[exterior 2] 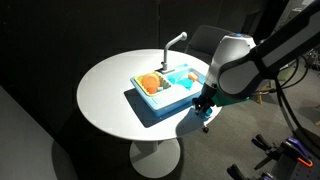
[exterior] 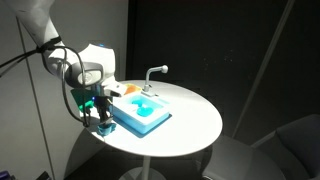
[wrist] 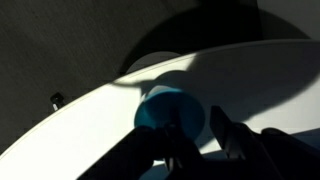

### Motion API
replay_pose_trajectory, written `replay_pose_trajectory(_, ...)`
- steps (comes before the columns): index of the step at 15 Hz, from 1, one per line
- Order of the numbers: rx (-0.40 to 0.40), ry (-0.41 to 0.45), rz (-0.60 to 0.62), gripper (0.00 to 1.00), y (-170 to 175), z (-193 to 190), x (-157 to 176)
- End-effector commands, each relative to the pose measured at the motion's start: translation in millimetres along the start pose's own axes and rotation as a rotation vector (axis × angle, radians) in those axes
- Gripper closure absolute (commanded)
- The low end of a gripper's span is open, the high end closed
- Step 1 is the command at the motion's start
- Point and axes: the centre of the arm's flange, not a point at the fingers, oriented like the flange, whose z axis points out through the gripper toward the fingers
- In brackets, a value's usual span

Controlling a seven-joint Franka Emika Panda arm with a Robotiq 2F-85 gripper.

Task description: Pick up the blue mug from the dish rack and put it on the table

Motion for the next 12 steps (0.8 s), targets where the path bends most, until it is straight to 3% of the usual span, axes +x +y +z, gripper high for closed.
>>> replay_pose_trajectory(1, -0.005, 0.001, -0.016, 0.31, -3, -1, 8)
replay_pose_trajectory(5, -0.005, 0.007, -0.022, 0.01, -6, -4, 8)
replay_pose_trajectory(12, 0.008, 0.032, -0.058, 0.00, -23, -19, 7)
